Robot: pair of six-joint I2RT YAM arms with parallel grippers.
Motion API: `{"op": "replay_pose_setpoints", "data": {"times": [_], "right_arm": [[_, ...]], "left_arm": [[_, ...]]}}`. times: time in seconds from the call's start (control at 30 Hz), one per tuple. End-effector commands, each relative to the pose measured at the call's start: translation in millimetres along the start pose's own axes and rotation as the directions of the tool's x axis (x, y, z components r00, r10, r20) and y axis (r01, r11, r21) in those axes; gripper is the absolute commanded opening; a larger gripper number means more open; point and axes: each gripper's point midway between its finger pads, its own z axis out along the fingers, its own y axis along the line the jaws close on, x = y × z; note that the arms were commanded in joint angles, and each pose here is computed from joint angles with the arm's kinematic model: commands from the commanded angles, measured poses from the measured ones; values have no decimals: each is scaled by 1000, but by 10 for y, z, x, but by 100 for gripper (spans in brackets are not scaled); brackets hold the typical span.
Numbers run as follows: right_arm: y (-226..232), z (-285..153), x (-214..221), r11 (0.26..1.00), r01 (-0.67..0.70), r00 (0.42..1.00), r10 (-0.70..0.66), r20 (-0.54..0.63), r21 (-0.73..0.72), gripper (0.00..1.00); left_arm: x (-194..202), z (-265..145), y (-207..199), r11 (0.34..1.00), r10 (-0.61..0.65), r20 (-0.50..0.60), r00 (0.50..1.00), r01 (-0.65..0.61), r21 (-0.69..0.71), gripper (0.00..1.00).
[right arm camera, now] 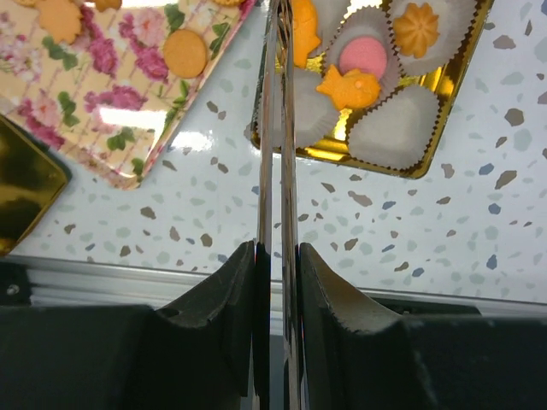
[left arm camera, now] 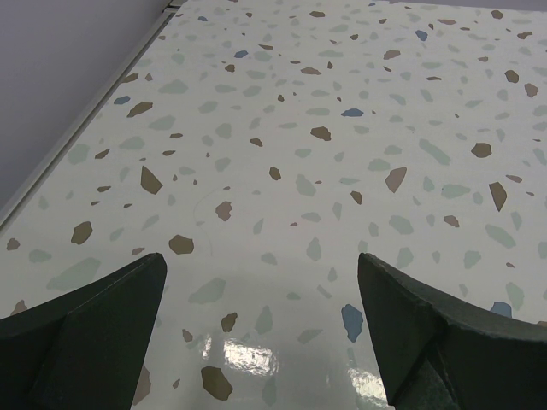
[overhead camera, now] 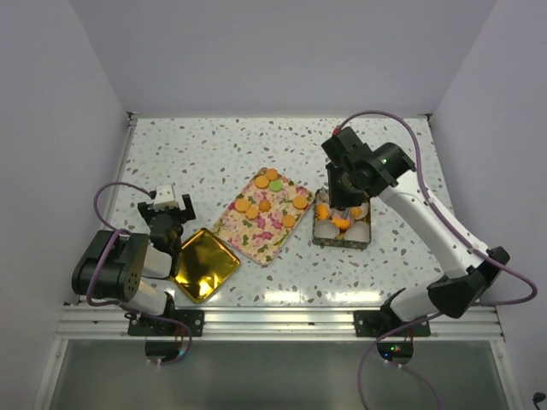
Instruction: Pack the cookies
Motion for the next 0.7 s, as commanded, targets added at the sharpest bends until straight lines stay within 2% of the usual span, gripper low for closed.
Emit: {"op": "replay_pose_setpoints", "data": {"times": [0.0, 0.2, 0.43, 0.5, 0.53, 0.57, 0.63, 0.67], "right_arm": [[19, -268, 207, 996, -15, 999, 13, -33, -85, 0], [231, -449, 384, 967, 8, 999, -19, -42, -254, 0], [289, -453, 401, 959, 16, 999, -27, -36, -283, 0], [293, -479, 373, 958, 24, 999, -32, -25, -287, 0], [291, -477, 354, 959, 27, 999, -34, -20, -283, 0], [296, -468, 352, 959, 31, 999, -38, -19, -281, 0], [297, -461, 337, 959, 30, 999, -35, -14, -280, 0], [308, -449, 325, 959, 31, 999, -36, -11, -282, 0]], "left_arm": [[-379, 75, 20, 999, -38, 139, 990, 41, -21, 100], [-372, 73, 16, 999, -34, 136, 990, 37, -20, 100], [-429, 55, 26, 999, -34, 155, 987, 37, -20, 100], [-425, 62, -54, 1000, -23, 133, 991, 20, 22, 100], [-556, 92, -64, 1000, -17, 154, 988, 13, 26, 100], [-395, 104, -31, 1000, 15, 67, 998, -15, 3, 100], [-619, 252, -43, 1000, 6, 13, 1000, -6, -28, 100], [-557, 294, 32, 996, 13, -66, 998, -18, -84, 100]]}}
